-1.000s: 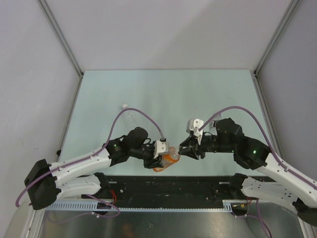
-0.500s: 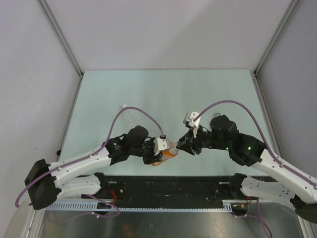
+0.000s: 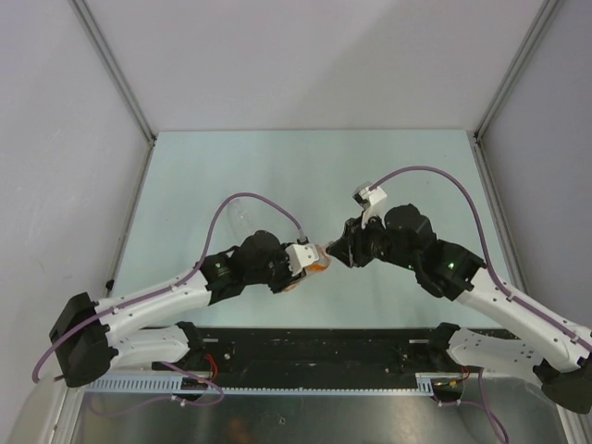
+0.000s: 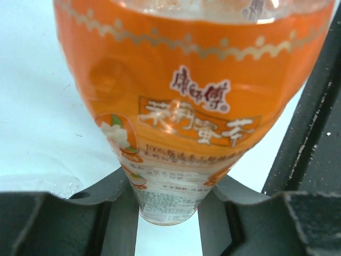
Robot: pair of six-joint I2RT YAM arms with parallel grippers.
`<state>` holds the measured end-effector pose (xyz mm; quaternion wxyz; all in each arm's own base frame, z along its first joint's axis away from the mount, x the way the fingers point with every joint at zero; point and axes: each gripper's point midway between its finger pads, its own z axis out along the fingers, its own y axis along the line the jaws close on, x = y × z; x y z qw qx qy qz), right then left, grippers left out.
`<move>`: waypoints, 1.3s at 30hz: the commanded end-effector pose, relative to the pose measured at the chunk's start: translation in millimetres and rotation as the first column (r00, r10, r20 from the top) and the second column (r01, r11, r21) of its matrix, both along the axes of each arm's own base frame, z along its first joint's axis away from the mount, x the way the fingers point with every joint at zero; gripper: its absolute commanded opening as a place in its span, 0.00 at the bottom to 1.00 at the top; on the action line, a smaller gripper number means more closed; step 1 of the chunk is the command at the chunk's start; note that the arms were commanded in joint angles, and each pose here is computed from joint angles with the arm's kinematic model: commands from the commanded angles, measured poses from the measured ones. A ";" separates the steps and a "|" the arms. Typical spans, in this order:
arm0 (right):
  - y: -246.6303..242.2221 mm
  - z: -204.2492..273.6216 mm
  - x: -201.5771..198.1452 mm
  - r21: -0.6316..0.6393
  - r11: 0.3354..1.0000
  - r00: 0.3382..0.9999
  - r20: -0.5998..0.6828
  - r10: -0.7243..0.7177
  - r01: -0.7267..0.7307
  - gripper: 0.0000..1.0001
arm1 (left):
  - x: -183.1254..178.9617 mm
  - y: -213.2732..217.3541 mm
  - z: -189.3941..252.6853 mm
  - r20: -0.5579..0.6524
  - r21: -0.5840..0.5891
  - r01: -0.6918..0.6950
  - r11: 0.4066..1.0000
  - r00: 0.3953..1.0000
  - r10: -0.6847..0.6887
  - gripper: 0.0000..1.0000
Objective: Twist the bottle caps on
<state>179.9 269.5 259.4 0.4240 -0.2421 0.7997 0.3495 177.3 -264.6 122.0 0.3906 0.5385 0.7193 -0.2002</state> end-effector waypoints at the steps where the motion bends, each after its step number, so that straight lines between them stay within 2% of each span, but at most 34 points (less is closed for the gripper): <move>1: -4.8 -59.3 -15.8 -0.120 0.993 0.972 -0.232 -0.033 0.005 0.07 | 38.0 -57.1 124.2 0.239 -0.403 0.029 0.915 0.968 0.074 0.00; 3: -3.7 -58.9 -11.3 -0.121 0.993 0.976 -0.214 -0.033 0.007 0.11 | 42.7 -57.2 114.7 0.216 -0.390 -0.006 0.921 0.972 0.098 0.00; 10: -2.2 -51.5 2.8 -0.101 0.995 0.987 -0.156 -0.022 0.006 0.35 | 46.2 -57.6 91.1 0.164 -0.357 -0.056 0.933 0.979 0.121 0.00; 16: -2.6 -31.8 4.6 -0.065 0.998 0.997 -0.070 0.013 -0.017 0.46 | 43.9 -59.0 74.5 0.113 -0.341 -0.080 0.937 0.986 0.125 0.00; 22: -5.4 -12.0 1.3 -0.033 0.999 0.999 0.010 0.038 -0.038 0.62 | 47.2 -57.5 62.4 0.104 -0.317 -0.104 0.943 0.984 0.144 0.00; 25: -9.7 -0.7 -1.3 -0.024 0.999 0.997 0.068 0.045 -0.043 0.76 | 50.6 -56.1 58.5 0.111 -0.304 -0.117 0.945 0.981 0.157 0.00; 27: -15.4 7.5 -2.6 -0.018 0.999 0.994 0.106 0.038 -0.037 0.90 | 49.2 -56.0 56.5 0.116 -0.299 -0.105 0.948 0.983 0.145 0.00; 29: -22.2 13.9 -3.6 -0.019 0.999 0.989 0.142 0.032 -0.030 0.97 | 45.6 -55.5 57.9 0.131 -0.302 -0.077 0.950 0.984 0.121 0.00; 35: -36.0 16.0 -10.9 -0.105 0.989 0.949 0.287 0.131 -0.104 0.98 | 34.0 -44.2 60.1 0.219 -0.296 0.016 0.955 0.974 0.052 0.00; 39: -42.1 37.2 -13.6 -0.080 0.987 0.872 0.462 0.161 -0.139 0.96 | 22.5 -33.4 58.6 0.273 -0.289 0.090 0.953 0.962 -0.008 0.00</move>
